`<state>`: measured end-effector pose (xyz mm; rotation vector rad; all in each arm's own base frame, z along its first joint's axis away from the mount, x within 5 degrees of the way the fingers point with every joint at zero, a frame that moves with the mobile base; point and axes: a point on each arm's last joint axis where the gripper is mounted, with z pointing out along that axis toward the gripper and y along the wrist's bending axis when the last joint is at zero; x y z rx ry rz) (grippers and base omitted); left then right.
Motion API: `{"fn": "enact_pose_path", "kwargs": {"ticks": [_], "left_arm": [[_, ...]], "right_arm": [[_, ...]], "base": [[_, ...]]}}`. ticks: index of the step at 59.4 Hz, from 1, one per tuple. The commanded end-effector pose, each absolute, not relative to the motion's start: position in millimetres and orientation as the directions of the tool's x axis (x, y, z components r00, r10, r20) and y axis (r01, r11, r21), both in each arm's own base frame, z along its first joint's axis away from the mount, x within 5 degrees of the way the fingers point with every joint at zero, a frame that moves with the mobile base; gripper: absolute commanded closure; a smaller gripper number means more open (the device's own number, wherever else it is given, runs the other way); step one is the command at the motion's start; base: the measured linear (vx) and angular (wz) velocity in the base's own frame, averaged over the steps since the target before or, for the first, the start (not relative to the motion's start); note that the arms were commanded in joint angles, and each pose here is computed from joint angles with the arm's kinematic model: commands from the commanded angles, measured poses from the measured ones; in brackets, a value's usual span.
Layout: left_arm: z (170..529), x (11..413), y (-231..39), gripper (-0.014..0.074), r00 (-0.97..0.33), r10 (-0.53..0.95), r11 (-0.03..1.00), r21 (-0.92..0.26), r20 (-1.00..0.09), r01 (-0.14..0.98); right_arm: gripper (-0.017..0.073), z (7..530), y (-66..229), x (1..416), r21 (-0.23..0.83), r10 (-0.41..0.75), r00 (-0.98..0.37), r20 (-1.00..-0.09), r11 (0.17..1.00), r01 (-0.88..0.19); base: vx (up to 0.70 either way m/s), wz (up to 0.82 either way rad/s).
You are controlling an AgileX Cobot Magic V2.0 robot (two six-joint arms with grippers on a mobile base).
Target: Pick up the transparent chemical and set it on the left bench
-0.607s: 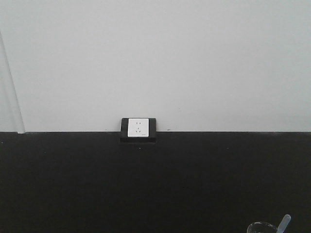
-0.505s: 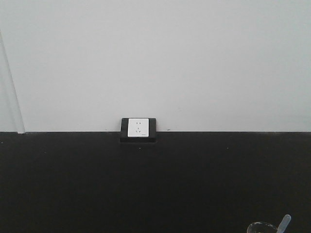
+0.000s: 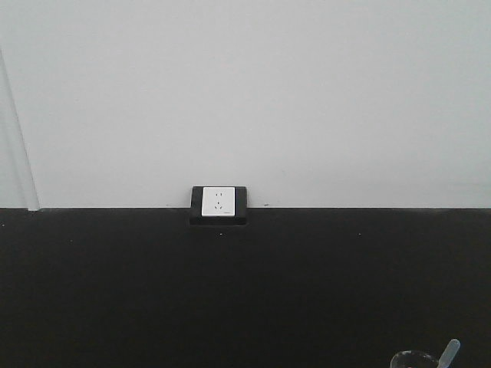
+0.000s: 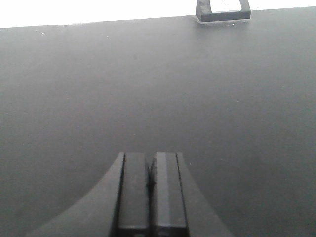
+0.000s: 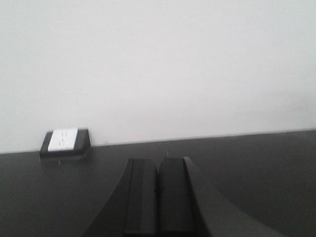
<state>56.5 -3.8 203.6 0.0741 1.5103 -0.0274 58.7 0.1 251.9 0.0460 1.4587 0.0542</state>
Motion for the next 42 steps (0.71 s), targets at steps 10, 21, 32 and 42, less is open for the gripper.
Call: {"fn": "enact_pose_path", "kwargs": {"ticks": [10,21,32,42], "left_arm": [[206,55,-4,0.0597,0.141,0.014,0.998,0.023,-0.99,0.063],[206,55,-4,0.0597,0.141,0.014,0.998,0.023,-0.99,0.063],[206,55,-4,0.0597,0.141,0.014,0.998,0.023,-0.99,0.063],[206,55,-4,0.0597,0.141,0.014,0.998,0.023,-0.99,0.063]], "right_arm": [[0.0567,320,1,115,0.042,0.044,0.14,-0.989,0.999,-0.019],[0.0564,329,1,158,0.054,0.056,0.088,-0.995,0.998,-0.023],[0.053,322,2,183,0.056,0.059,0.095,-0.994,0.998,-0.034],[0.0428,313,3,196,0.058,0.06,0.073,-0.995,0.998,-0.036]], "base": [[0.0,0.0],[0.0,0.0],[0.0,0.0],[0.0,0.0]]}}
